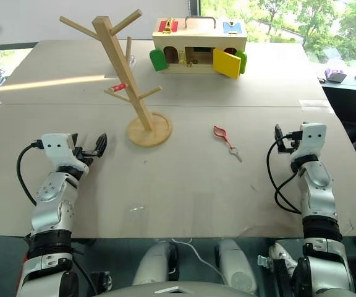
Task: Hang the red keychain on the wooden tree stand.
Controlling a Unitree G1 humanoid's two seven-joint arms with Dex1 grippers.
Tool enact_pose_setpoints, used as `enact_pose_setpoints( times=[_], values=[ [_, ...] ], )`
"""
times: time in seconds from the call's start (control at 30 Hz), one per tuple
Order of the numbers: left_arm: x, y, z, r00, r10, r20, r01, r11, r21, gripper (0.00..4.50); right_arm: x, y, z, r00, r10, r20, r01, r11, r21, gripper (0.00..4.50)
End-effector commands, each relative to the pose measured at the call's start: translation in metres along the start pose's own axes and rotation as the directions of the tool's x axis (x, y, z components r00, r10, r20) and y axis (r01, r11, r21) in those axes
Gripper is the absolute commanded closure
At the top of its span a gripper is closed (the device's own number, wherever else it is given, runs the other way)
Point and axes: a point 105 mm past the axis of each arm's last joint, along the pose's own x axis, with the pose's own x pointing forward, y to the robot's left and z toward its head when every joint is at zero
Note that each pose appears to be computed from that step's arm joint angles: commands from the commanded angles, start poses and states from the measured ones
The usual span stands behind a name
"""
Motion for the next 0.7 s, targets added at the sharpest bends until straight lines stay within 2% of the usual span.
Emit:
enact_pose_setpoints(
  times=[0.03, 0.57, 0.7],
  values=[
    [-0.002, 0.006, 0.012, 0.999, 0.006, 0.039, -0.006, 1.000, 0.010, 0.06, 0.001, -0.007, 0.020, 0.998, -0.012, 0.066, 0.013, 1.000, -0.013, 0.00],
    [-0.003, 0.000, 0.015, 0.999, -0.020, 0.050, 0.019, 1.000, 0.012, 0.06, 0.001, -0.005, 0.020, 0.998, -0.005, 0.059, 0.006, 1.000, -0.013, 0.00],
    [-0.008, -0.012, 0.020, 0.993, -0.094, 0.066, 0.095, 0.995, -0.010, 0.06, 0.001, -0.004, 0.021, 0.999, 0.008, 0.053, -0.008, 1.000, -0.013, 0.00]
  ],
)
